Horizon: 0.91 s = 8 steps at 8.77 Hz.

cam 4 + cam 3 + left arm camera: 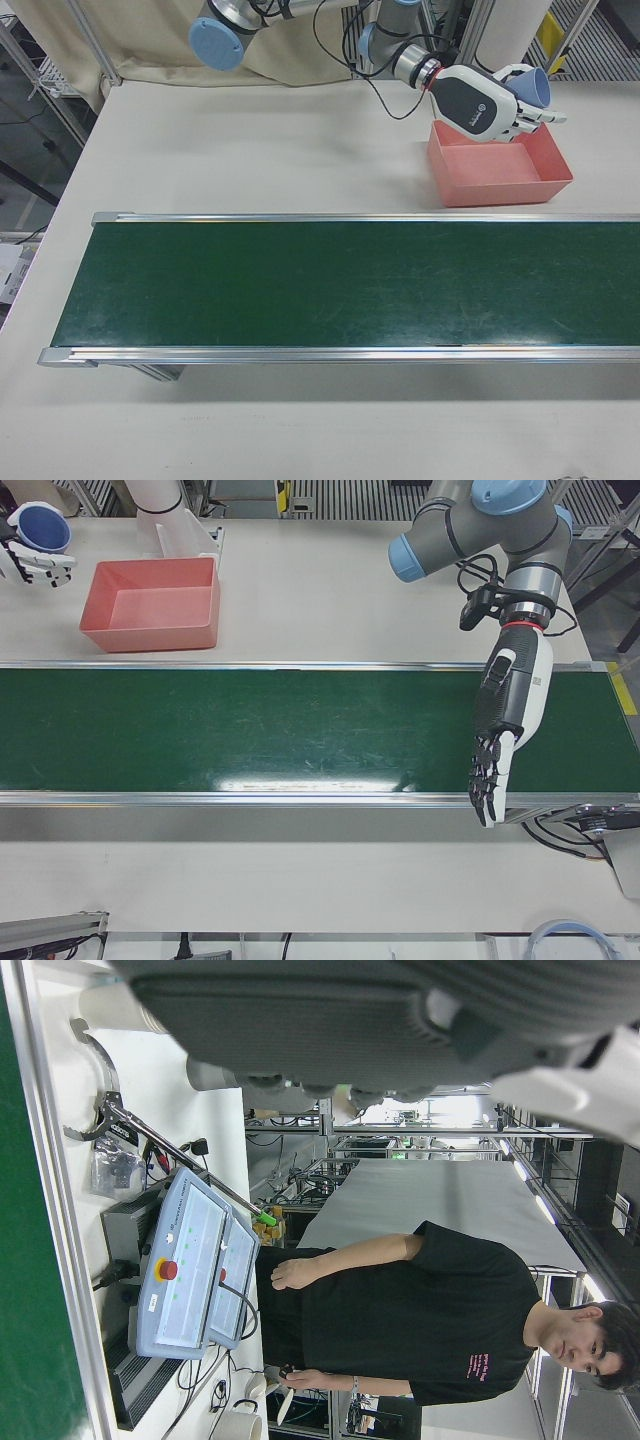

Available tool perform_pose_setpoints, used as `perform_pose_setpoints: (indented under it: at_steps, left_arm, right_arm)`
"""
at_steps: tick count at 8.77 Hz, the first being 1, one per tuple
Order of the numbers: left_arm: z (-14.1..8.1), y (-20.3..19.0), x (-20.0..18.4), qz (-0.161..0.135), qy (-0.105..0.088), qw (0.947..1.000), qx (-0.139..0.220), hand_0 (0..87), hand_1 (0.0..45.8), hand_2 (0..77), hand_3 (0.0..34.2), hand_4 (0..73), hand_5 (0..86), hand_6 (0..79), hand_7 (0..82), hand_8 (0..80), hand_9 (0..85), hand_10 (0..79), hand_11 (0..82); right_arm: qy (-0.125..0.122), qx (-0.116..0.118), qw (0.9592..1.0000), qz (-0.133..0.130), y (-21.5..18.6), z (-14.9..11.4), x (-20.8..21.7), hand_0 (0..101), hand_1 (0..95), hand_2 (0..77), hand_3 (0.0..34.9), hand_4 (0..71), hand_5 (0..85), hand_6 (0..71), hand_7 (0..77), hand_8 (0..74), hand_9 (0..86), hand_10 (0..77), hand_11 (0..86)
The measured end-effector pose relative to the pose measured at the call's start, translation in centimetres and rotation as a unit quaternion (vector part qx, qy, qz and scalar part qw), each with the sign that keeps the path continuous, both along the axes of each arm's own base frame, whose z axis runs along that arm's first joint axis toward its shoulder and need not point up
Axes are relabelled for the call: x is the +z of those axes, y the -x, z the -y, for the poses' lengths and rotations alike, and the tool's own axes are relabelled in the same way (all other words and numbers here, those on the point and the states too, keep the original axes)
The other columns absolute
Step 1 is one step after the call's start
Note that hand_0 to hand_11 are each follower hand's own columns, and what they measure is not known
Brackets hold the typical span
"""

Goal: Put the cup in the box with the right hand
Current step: 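Lift the cup off the belt and carry it over the pink tray, then open the right hand fingers to drop the cup into the tray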

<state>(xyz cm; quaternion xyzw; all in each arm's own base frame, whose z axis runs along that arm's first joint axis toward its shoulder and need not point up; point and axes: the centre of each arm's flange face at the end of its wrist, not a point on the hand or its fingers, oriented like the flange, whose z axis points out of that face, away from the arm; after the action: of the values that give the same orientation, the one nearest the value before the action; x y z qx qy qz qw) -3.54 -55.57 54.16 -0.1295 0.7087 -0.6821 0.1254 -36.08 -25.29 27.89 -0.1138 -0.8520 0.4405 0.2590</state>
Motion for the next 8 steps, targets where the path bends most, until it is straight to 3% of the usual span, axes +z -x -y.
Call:
perform_pose_setpoints:
  at_steps: [1, 2, 3, 4, 5, 6, 7, 8]
  left_arm:
    - [0.0, 0.0, 0.0, 0.0, 0.0, 1.0, 0.0, 0.0, 0.5, 1.1, 0.0, 1.1, 0.5, 0.5, 0.5, 0.0, 0.0, 0.0, 0.0]
    - [0.0, 0.0, 0.0, 0.0, 0.0, 1.0, 0.0, 0.0, 0.5, 1.1, 0.0, 1.1, 0.5, 0.5, 0.5, 0.0, 0.0, 0.0, 0.0]
    - [0.0, 0.0, 0.0, 0.0, 0.0, 1.0, 0.0, 0.0, 0.5, 1.1, 0.0, 1.1, 0.5, 0.5, 0.5, 0.0, 0.0, 0.0, 0.0]
    - [0.0, 0.0, 0.0, 0.0, 0.0, 1.0, 0.0, 0.0, 0.5, 1.1, 0.0, 1.1, 0.5, 0.5, 0.5, 0.0, 0.0, 0.0, 0.0]
    - [0.0, 0.0, 0.0, 0.0, 0.0, 1.0, 0.0, 0.0, 0.5, 1.1, 0.0, 1.1, 0.5, 0.5, 0.5, 0.0, 0.0, 0.0, 0.0]
    - [0.0, 0.0, 0.0, 0.0, 0.0, 1.0, 0.0, 0.0, 0.5, 1.1, 0.0, 1.1, 0.5, 0.5, 0.5, 0.0, 0.0, 0.0, 0.0]
    - [0.0, 0.0, 0.0, 0.0, 0.0, 1.0, 0.0, 0.0, 0.5, 1.1, 0.0, 1.1, 0.5, 0.0, 0.5, 0.0, 0.0, 0.0, 0.0]
    - [0.0, 0.0, 0.0, 0.0, 0.0, 1.0, 0.0, 0.0, 0.5, 1.1, 0.0, 1.1, 0.5, 0.5, 0.5, 0.0, 0.0, 0.0, 0.0]
  right_arm:
    - [0.001, -0.011, 0.9999, 0.0, 0.9, -1.2, -0.1, 45, 16.4, 33.8, 0.0, 0.0, 16.4, 36.0, 62.2, 60.0, 54.5, 42.0, 60.5]
    - [0.002, -0.018, 0.9998, 0.001, 1.4, -1.9, -0.1, 44, 16.4, 33.8, 0.0, 0.0, 13.6, 28.9, 68.2, 51.8, 60.5, 33.8, 51.8]
    - [0.003, -0.022, 0.9998, 0.001, 1.7, -2.2, -0.1, 44, 16.9, 33.8, 0.0, 0.0, 8.7, 18.5, 73.6, 45.3, 60.5, 23.5, 41.5]
    - [0.003, -0.025, 0.9997, 0.002, 1.8, -2.4, -0.1, 44, 16.9, 33.8, 0.0, 0.0, 8.7, 18.5, 73.6, 45.3, 60.5, 23.5, 41.5]
    - [0.003, -0.026, 0.9996, 0.002, 1.9, -2.6, -0.1, 45, 20.2, 34.4, 0.0, 0.0, 6.5, 7.1, 66.5, 36.0, 53.5, 10.4, 30.5]
    - [0.003, -0.027, 0.9996, 0.002, 2.0, -2.7, -0.1, 47, 25.1, 29.5, 0.0, 0.0, 4.9, 1.6, 37.1, 8.2, 32.7, 0.0, 1.1]
    - [0.003, -0.028, 0.9996, 0.002, 2.0, -2.7, -0.1, 48, 15.3, 24.5, 0.0, 0.0, 4.9, 1.6, 18.5, 0.5, 18.5, 0.0, 1.1]
    - [0.003, -0.028, 0.9996, 0.003, 2.0, -2.7, -0.1, 48, 19.1, 16.9, 0.0, 0.0, 4.9, 2.2, 1.6, 0.0, 1.1, 0.0, 1.1]
